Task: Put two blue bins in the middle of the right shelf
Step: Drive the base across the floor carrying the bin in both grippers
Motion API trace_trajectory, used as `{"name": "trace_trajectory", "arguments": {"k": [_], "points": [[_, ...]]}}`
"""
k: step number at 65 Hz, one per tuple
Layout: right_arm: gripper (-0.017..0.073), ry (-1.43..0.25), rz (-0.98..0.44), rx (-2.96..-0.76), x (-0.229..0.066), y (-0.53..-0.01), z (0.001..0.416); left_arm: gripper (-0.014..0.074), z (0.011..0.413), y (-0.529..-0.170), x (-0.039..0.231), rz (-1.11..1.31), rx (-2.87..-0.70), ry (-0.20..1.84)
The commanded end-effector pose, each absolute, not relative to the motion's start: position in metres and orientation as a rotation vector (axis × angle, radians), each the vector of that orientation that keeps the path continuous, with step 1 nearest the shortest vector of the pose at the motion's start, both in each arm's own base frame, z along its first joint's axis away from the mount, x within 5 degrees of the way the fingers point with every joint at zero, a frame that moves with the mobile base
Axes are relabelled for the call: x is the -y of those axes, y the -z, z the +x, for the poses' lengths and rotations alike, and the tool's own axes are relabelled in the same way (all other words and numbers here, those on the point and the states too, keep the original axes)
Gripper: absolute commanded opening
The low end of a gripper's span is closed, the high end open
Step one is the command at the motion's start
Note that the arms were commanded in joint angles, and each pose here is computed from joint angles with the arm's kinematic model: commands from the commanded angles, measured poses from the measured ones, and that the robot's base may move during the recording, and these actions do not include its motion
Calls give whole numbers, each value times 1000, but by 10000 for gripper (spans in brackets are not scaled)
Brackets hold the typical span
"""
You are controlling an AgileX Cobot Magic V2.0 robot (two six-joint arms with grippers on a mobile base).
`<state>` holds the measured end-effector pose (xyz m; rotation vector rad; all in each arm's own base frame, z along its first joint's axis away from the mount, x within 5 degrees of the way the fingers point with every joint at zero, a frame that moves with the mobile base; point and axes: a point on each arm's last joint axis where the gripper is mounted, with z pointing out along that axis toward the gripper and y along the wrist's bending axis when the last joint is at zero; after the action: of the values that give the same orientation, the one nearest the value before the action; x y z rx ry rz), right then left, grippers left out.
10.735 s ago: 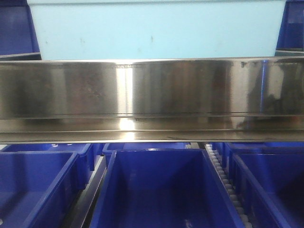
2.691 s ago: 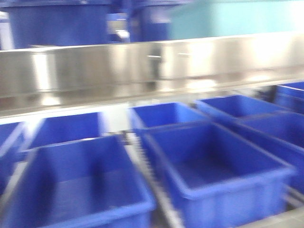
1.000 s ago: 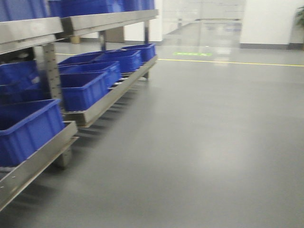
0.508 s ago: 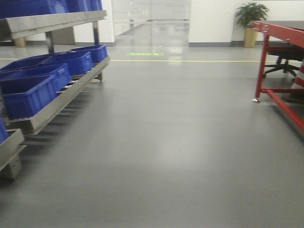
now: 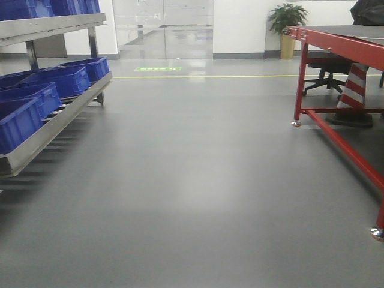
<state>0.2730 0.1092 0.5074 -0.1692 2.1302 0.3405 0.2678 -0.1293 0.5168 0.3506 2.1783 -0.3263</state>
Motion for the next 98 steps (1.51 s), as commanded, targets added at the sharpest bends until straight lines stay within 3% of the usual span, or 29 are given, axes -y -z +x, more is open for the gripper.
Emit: {"name": "trace_trajectory", "arguments": {"k": [1, 98], "points": [[-153, -330, -168, -2048, -105, -520, 269, -111, 260, -527, 129, 366, -2125, 351], [-153, -341, -167, -2031, -105, -521, 270, -111, 260, -527, 129, 365, -2123, 350]]}}
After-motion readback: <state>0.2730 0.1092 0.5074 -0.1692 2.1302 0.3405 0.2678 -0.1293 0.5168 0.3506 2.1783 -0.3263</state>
